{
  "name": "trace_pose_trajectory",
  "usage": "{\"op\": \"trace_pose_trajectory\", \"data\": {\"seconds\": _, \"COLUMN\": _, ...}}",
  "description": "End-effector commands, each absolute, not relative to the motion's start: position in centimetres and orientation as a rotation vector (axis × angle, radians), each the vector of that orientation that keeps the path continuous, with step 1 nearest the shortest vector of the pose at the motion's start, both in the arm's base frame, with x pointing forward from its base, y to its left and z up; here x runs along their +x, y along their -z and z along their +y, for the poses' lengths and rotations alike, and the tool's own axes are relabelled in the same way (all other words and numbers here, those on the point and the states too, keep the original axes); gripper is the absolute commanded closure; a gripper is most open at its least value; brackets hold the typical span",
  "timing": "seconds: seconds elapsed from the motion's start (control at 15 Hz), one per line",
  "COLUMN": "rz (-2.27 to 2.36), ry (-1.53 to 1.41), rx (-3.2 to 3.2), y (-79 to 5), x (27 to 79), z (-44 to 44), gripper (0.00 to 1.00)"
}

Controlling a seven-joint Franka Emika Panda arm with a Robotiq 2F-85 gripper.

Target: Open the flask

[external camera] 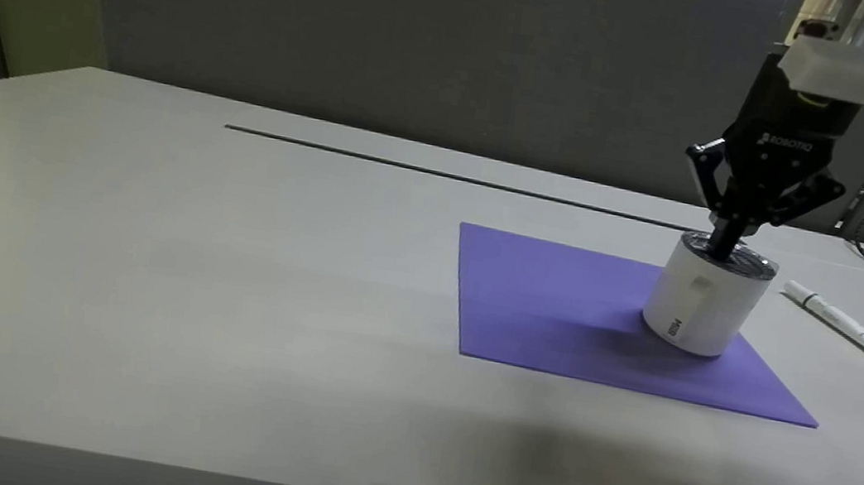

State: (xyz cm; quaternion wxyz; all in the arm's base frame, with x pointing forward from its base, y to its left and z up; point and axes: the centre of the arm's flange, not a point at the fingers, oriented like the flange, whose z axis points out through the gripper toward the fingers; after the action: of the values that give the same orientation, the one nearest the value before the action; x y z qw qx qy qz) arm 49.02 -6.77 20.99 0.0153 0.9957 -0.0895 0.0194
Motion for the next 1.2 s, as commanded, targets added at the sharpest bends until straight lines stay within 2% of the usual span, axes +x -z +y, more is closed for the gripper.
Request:
{"op": "trace_pose_trajectory", "data": {"seconds": 0.0, "rz": -0.294, "ry": -0.023, "rx": 3.061, "y": -20.4, "x": 49.5, "z": -7.4, "gripper": 1.00}}
{"op": "trace_pose_trajectory", "data": {"seconds": 0.53, "rz": -0.319, "ry": -0.048, "rx": 3.089, "y": -20.9, "x": 49.7, "z": -7.4, "gripper": 1.00}}
{"op": "trace_pose_trajectory", "data": {"seconds": 0.93, "rz": -0.357, "ry": -0.062, "rx": 3.152, "y": -28.6, "x": 51.0, "z": -8.0, "gripper": 1.00}}
{"op": "trace_pose_trajectory", "data": {"seconds": 1.0, "rz": -0.348, "ry": -0.038, "rx": 3.145, "y": -30.0, "x": 50.9, "z": -8.1, "gripper": 0.74}}
{"op": "trace_pose_trajectory", "data": {"seconds": 1.07, "rz": -0.336, "ry": -0.012, "rx": 3.135, "y": -31.0, "x": 50.9, "z": -8.4, "gripper": 0.74}}
{"op": "trace_pose_trajectory", "data": {"seconds": 1.13, "rz": -0.325, "ry": 0.009, "rx": 3.129, "y": -31.8, "x": 50.7, "z": -8.6, "gripper": 0.67}}
